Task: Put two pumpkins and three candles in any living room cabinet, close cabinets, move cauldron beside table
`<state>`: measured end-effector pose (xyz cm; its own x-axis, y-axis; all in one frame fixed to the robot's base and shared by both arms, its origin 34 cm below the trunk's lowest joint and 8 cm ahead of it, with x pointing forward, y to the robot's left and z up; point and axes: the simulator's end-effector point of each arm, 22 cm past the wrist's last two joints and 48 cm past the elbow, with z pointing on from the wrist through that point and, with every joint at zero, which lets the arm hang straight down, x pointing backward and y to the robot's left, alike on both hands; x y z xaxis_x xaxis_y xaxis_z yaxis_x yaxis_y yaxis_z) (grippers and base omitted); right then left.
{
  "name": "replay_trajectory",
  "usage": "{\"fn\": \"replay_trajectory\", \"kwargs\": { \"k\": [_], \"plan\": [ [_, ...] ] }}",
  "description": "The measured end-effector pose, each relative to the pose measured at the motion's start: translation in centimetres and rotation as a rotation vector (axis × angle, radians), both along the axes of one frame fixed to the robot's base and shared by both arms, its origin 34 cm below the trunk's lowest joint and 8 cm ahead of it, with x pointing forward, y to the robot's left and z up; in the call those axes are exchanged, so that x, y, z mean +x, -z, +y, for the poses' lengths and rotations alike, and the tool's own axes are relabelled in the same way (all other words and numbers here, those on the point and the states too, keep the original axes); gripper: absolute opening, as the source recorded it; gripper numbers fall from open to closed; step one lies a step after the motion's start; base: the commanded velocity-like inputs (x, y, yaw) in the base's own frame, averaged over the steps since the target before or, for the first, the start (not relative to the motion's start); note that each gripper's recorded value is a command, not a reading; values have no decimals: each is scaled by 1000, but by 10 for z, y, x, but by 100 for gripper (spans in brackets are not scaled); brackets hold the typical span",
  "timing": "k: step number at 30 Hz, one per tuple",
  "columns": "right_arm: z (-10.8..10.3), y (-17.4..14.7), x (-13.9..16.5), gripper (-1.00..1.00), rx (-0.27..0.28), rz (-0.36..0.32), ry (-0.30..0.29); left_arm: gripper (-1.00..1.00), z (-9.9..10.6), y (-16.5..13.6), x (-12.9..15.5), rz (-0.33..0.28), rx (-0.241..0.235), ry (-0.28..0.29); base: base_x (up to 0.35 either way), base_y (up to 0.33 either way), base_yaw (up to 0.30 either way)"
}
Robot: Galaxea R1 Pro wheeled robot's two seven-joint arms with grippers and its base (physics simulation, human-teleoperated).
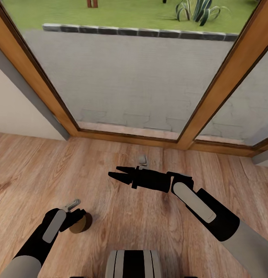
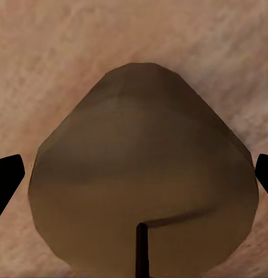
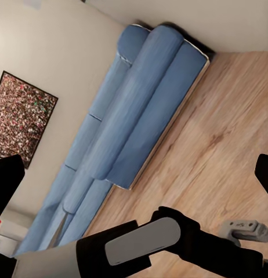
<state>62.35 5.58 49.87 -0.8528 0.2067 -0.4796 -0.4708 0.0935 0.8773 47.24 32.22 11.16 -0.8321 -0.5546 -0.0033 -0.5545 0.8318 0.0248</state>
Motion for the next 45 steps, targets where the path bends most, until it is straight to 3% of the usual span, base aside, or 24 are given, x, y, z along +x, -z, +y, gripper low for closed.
{"fn": "replay_trajectory", "kwargs": {
  "k": [31, 32, 45],
  "plan": [
    [0, 8, 0, 100, -3, 13, 1, 100, 0, 5, -5, 13, 1, 3, 0, 0, 0],
    [0, 8, 0, 100, -3, 13, 1, -100, 0, 5, -5, 13, 1, 2, 0, 0, 0],
    [0, 8, 0, 100, -3, 13, 1, -100, 4, 5, -5, 13, 5, 0, 0, 0, 0]
  ]
}}
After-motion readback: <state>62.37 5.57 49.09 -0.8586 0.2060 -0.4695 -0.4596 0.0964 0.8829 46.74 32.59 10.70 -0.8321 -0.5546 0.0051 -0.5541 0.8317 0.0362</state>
